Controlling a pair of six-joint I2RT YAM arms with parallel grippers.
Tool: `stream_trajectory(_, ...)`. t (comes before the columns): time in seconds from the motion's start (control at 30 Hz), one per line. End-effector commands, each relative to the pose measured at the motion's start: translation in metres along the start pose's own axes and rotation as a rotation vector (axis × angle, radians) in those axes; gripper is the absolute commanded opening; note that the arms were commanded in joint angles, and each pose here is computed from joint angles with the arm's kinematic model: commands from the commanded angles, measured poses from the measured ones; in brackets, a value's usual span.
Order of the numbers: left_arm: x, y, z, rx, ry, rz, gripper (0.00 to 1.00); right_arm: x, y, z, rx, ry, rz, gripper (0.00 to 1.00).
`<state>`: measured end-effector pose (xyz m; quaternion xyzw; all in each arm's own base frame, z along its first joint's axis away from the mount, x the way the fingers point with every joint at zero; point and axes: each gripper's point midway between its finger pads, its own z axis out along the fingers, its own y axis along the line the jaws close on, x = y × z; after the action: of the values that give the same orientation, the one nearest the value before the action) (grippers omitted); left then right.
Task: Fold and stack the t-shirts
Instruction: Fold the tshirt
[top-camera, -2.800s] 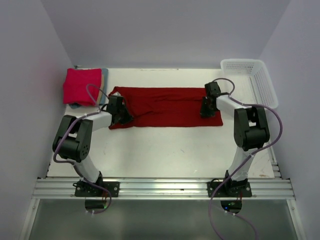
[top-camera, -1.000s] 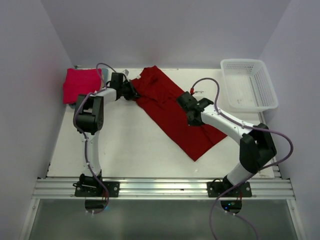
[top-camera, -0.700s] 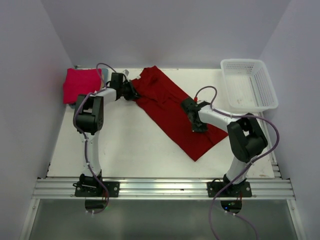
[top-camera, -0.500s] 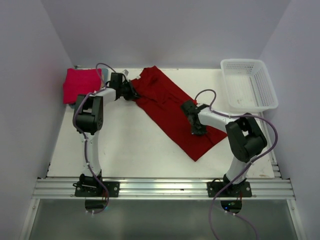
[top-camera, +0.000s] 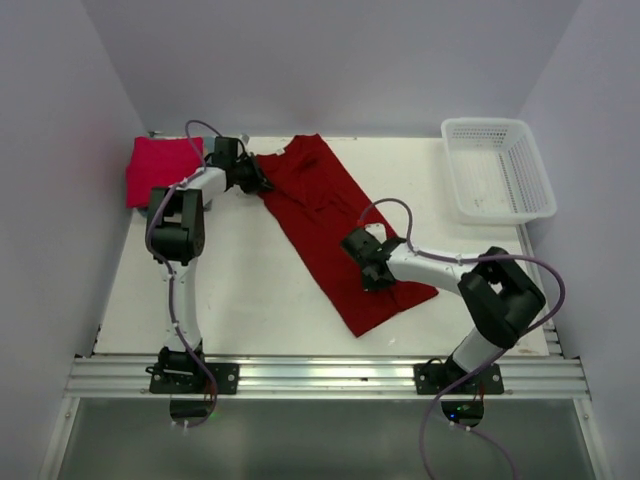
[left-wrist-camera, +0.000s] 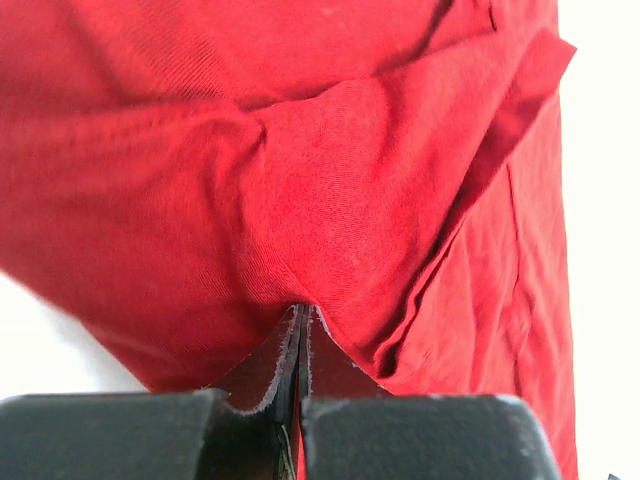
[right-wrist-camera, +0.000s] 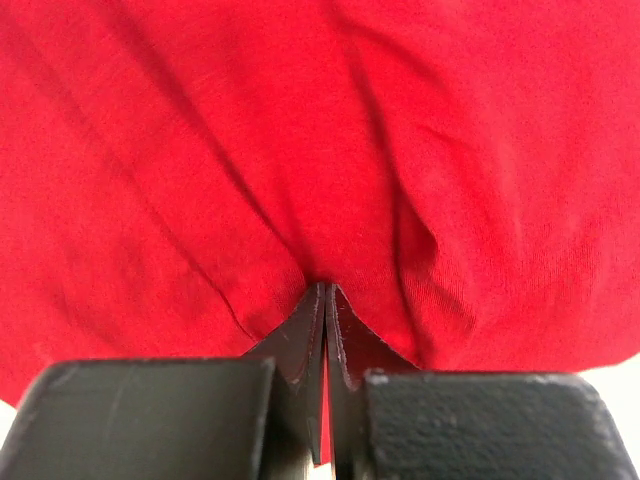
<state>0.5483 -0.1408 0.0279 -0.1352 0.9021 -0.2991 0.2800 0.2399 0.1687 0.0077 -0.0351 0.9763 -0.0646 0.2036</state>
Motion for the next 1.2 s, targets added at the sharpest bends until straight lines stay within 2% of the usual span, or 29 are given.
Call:
stream_trajectory(0.0,-0.012,0.0,0.002,0.008,-0.005,0.021,0.0,0.105,0.042,-0.004,-0.166,0.332,-0.052,0.0)
stream_trajectory(0.3,-0.022,0.0,0.013,0.009,0.003,0.032,0.0,0.142,0.087,-0.043,-0.246,0.34,-0.167,0.0)
stream_trajectory(0.67,-0.03,-0.008,0.032,0.08,0.023,0.02,0.0,0.14,0.132,-0.091,-0.349,0.287,-0.228,0.0)
stream_trajectory(0.8,-0.03,-0.01,0.039,0.11,0.028,0.008,0.0,0.116,0.136,-0.096,-0.31,0.207,-0.262,0.0)
stream_trajectory(1.03,-0.038,-0.02,0.047,0.171,0.023,0.011,0.01,0.031,0.171,-0.149,-0.338,-0.024,-0.31,0.01)
stream_trajectory(1.07,-0.038,-0.022,0.048,0.185,0.027,0.012,0.01,0.017,0.17,-0.154,-0.335,-0.058,-0.313,0.07)
stream_trajectory(1.1,-0.04,-0.025,0.047,0.199,0.022,0.008,0.02,-0.008,0.174,-0.165,-0.331,-0.126,-0.29,0.22)
stream_trajectory(1.17,-0.042,-0.033,0.042,0.226,0.026,0.01,0.02,-0.037,0.168,-0.167,-0.31,-0.173,-0.283,0.45)
